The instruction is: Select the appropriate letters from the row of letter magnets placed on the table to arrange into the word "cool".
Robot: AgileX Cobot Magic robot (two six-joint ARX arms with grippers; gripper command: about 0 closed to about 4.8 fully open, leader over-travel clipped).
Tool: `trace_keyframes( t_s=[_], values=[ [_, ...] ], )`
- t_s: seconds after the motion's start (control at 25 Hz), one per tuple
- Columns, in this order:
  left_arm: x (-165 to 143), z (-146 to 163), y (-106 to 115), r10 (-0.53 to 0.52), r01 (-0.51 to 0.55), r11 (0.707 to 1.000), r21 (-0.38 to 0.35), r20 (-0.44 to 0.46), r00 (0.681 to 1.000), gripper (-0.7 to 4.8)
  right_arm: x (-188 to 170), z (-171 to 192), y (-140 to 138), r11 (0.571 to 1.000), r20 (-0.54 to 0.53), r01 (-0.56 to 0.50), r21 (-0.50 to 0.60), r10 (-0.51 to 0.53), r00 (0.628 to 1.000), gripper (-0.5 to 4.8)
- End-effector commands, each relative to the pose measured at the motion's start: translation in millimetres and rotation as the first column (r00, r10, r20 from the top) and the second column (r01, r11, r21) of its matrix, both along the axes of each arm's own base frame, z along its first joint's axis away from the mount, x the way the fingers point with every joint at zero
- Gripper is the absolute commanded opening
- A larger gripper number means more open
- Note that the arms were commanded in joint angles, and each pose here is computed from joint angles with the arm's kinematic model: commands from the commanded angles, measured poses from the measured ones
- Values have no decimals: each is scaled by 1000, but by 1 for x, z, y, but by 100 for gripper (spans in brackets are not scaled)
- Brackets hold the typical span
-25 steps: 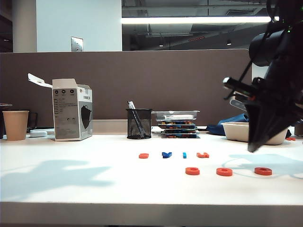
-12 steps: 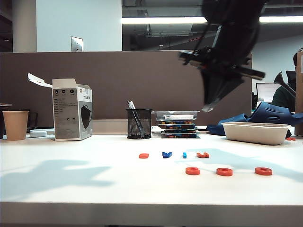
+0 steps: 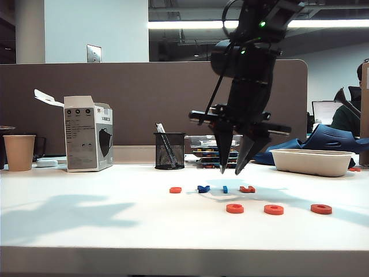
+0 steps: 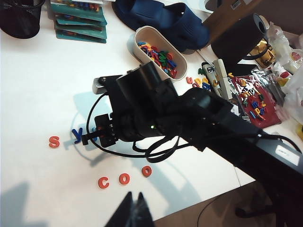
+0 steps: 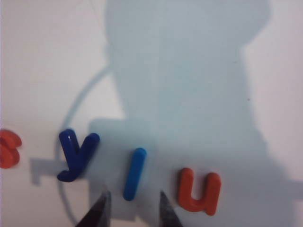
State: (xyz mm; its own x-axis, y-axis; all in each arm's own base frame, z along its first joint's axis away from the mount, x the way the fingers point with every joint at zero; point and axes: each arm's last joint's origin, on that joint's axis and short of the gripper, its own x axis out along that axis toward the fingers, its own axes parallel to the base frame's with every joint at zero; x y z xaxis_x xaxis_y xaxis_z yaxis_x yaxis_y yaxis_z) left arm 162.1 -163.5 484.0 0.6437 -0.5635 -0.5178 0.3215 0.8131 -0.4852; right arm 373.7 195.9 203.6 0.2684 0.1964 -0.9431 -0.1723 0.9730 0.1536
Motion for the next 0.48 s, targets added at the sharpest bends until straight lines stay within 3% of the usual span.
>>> trace_keyframes(
  t_s=[0.04, 0.48],
  values=[
    [-1, 2, 1, -5, 5, 1000, 1, 9, 1000, -3, 2, -2, 1, 1000, 10, 5, -2, -5, 1000, 127],
    [-1, 2, 1, -5, 5, 1000, 1, 9, 1000, -3, 5, -5, 3, 1000, 29, 6, 5, -6, 1000, 127]
  ],
)
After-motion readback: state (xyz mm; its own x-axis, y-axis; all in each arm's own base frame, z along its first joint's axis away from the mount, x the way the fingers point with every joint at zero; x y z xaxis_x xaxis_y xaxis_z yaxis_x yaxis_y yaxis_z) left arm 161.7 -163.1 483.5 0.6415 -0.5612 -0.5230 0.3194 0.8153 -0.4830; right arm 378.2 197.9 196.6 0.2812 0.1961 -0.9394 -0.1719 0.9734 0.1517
